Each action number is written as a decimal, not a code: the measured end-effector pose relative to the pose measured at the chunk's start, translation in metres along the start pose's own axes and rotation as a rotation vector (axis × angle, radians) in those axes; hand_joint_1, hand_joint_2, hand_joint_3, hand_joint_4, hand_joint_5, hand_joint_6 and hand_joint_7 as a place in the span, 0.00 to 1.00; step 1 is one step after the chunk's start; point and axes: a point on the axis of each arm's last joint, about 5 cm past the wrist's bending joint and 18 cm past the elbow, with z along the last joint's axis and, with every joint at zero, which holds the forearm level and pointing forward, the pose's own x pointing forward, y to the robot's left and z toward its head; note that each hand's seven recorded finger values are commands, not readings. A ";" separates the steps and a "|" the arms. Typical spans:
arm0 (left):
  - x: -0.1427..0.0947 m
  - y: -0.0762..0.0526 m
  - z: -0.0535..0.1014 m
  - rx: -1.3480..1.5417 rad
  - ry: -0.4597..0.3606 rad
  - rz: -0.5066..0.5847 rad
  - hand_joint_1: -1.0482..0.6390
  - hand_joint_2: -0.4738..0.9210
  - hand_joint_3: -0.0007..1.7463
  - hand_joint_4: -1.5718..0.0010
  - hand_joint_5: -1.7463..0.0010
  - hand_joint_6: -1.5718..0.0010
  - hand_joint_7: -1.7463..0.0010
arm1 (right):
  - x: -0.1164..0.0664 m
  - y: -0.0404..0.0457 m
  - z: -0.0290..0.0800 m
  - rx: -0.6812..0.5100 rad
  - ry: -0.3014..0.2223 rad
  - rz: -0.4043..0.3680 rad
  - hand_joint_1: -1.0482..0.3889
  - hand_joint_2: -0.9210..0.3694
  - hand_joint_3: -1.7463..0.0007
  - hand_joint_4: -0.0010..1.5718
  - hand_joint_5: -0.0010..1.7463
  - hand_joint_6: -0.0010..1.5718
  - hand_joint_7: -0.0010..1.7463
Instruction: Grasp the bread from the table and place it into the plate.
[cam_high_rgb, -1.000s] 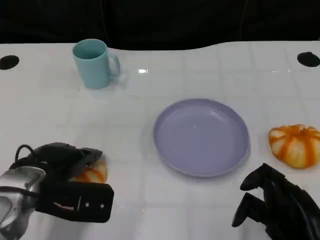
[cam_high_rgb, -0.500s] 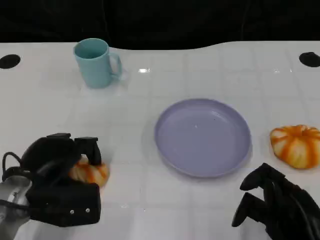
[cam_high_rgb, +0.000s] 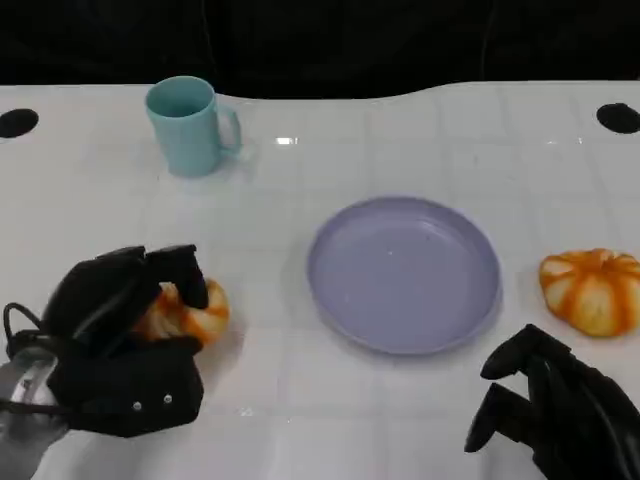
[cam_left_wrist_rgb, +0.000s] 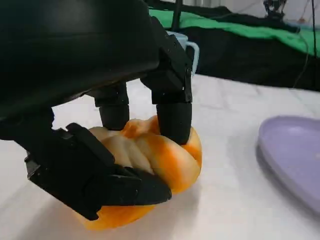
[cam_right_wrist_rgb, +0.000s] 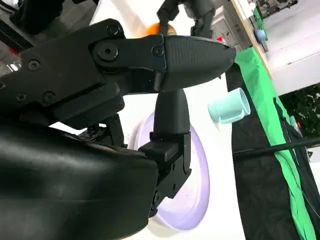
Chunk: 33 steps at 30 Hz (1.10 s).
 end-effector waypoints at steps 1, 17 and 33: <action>0.001 0.002 0.003 -0.009 -0.009 0.013 0.52 0.75 0.67 0.46 0.00 0.55 0.00 | 0.000 -0.0001 0.000 0.000 0.000 0.000 0.37 0.00 0.71 0.39 1.00 0.25 0.98; 0.011 0.009 0.033 -0.119 -0.044 0.056 0.53 0.67 0.75 0.44 0.00 0.56 0.00 | 0.001 -0.0012 -0.001 0.002 0.005 -0.002 0.37 0.00 0.72 0.40 1.00 0.26 0.98; 0.048 0.004 0.065 -0.109 -0.168 0.088 0.53 0.63 0.78 0.42 0.00 0.54 0.00 | 0.002 -0.0005 -0.002 0.002 0.011 0.004 0.36 0.00 0.72 0.40 1.00 0.26 0.98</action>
